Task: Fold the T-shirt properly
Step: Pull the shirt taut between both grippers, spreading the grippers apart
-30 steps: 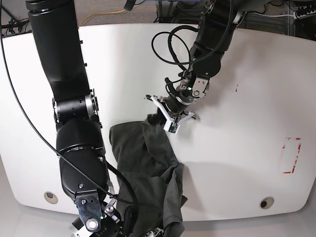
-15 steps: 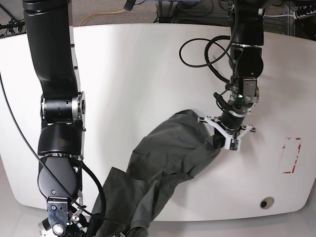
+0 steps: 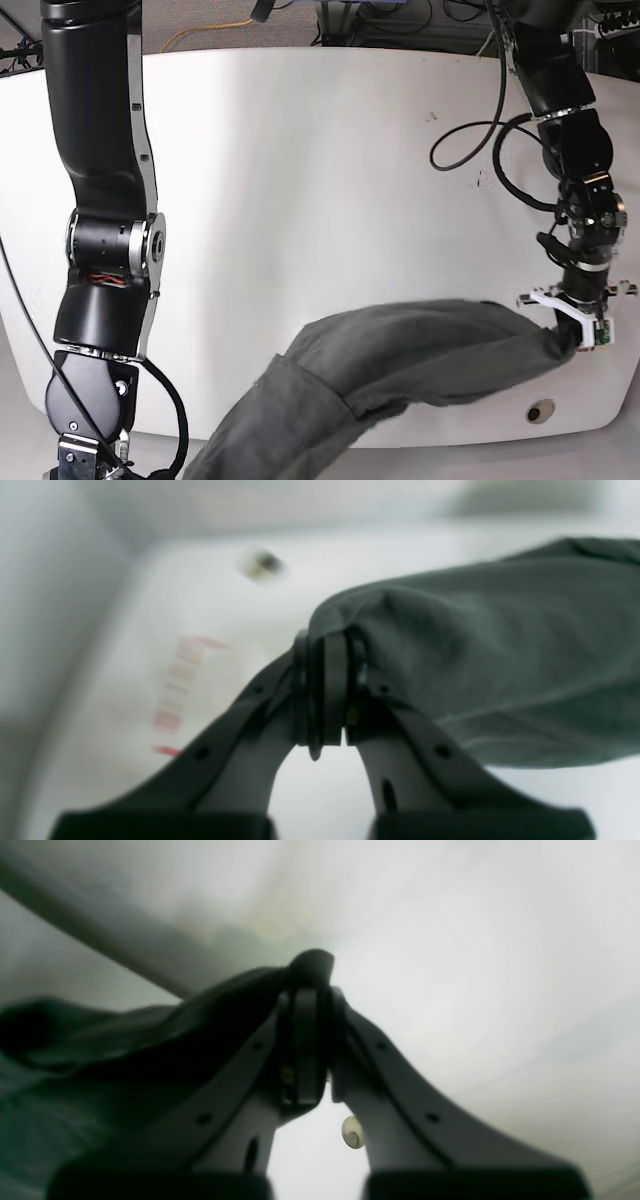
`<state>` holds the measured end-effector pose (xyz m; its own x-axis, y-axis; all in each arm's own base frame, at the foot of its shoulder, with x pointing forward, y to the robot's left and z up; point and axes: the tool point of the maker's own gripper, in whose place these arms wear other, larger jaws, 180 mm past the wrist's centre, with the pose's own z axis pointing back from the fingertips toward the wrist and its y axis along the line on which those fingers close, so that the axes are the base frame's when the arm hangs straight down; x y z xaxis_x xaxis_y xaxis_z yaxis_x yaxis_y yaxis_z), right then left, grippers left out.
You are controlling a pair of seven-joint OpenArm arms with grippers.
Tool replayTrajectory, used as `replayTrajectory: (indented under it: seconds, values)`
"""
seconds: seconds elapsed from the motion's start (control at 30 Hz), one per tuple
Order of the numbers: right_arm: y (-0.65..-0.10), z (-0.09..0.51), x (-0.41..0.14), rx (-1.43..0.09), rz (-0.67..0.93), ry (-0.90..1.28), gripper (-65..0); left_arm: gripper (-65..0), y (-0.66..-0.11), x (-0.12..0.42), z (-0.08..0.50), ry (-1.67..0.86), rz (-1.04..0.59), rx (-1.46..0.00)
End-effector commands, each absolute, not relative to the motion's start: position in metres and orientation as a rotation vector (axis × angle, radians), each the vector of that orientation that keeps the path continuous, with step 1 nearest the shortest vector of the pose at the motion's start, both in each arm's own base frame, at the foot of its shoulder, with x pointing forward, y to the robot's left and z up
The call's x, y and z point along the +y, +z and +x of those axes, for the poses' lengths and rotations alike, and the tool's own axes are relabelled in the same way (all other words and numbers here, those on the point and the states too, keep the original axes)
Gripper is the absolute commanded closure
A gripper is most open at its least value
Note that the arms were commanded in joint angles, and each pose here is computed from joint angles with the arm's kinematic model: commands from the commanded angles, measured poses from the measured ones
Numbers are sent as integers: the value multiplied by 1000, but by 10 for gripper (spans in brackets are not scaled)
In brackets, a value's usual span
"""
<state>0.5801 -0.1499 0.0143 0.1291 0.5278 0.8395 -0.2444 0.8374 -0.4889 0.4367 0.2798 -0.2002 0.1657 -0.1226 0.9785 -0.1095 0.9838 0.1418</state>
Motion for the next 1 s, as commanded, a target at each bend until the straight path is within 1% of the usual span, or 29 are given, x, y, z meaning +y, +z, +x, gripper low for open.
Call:
replayTrajectory:
  seconds: [0.0, 0.17, 0.23, 0.33, 0.4, 0.47, 0.6, 0.73, 0.83, 0.97]
  values:
    - [59, 578, -158, -1433, -257, 529, 0, 0, -155, 294, 443, -30, 232, -1495]
    - [57, 577, -174, -1426, -237, 469, 0, 0, -118, 333, 444, 22, 290, -1500]
    - [35, 575, -196, -1383, -225, 416, 0, 0, -120, 341, 445, 18, 293, -1473]
    - [0, 573, -212, -1321, -195, 363, 0, 0, -126, 340, 444, -20, 291, -1449]
    - [-18, 567, -222, -1284, -191, 332, 0, 0, -138, 338, 440, -46, 292, -1419]
    - [-52, 558, -237, -1233, -176, 283, 0, 0, -155, 335, 433, -70, 288, -1380]
    - [-113, 545, -240, -1130, -145, 301, 0, 0, -189, 331, 422, -83, 269, -1307]
    - [-179, 508, -264, -1019, -140, 247, 0, 0, -236, 326, 399, -89, 246, -1202]
    - [-226, 487, -268, -932, -123, 231, 0, 0, -263, 326, 383, -98, 240, -1135]
    - [-279, 453, -272, -860, -49, 190, 0, 0, -293, 324, 360, -131, 229, -1051]
